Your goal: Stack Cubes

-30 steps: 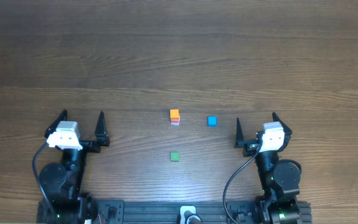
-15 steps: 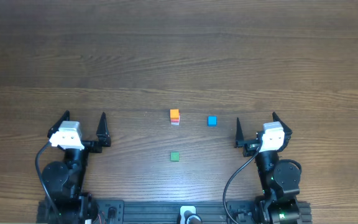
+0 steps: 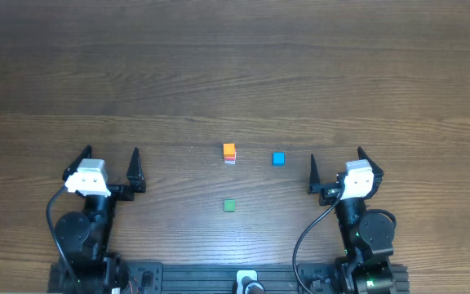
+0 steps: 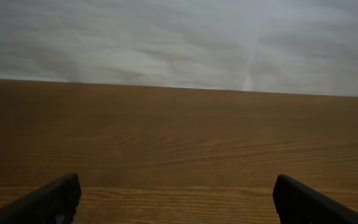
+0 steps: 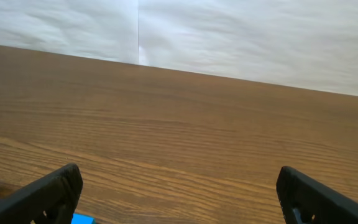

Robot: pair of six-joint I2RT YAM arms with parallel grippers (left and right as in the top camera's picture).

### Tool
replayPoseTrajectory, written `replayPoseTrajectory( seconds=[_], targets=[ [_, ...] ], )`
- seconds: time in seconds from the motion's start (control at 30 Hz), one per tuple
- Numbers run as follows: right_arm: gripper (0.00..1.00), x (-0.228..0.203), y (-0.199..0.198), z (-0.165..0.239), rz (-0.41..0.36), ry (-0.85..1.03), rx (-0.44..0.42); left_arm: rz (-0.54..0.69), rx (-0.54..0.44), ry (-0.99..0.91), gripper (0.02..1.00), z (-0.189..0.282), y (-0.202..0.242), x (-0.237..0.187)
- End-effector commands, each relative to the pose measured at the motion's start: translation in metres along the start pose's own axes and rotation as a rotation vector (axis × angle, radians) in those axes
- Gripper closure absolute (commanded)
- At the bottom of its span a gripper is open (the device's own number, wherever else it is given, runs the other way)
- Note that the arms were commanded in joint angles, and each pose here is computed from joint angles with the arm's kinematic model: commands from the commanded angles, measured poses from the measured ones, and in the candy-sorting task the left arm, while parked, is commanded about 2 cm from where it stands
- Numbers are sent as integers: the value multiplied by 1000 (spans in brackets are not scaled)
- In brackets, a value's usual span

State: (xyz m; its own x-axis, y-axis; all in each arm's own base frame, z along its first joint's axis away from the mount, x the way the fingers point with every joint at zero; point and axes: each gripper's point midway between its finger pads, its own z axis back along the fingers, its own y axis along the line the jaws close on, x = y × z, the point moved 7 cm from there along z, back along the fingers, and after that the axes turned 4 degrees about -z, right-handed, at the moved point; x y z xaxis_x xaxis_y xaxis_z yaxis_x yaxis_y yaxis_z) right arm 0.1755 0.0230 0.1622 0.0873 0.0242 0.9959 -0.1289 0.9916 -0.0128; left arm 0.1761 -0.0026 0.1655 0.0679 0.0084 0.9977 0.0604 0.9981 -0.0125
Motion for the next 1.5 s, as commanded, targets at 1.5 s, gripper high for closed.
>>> replayPoseTrajectory(
  seconds=[1.5],
  targets=[
    [7,43,159,-13,-299,958,317,10,-7,-5,20,0,0,-2]
  ],
)
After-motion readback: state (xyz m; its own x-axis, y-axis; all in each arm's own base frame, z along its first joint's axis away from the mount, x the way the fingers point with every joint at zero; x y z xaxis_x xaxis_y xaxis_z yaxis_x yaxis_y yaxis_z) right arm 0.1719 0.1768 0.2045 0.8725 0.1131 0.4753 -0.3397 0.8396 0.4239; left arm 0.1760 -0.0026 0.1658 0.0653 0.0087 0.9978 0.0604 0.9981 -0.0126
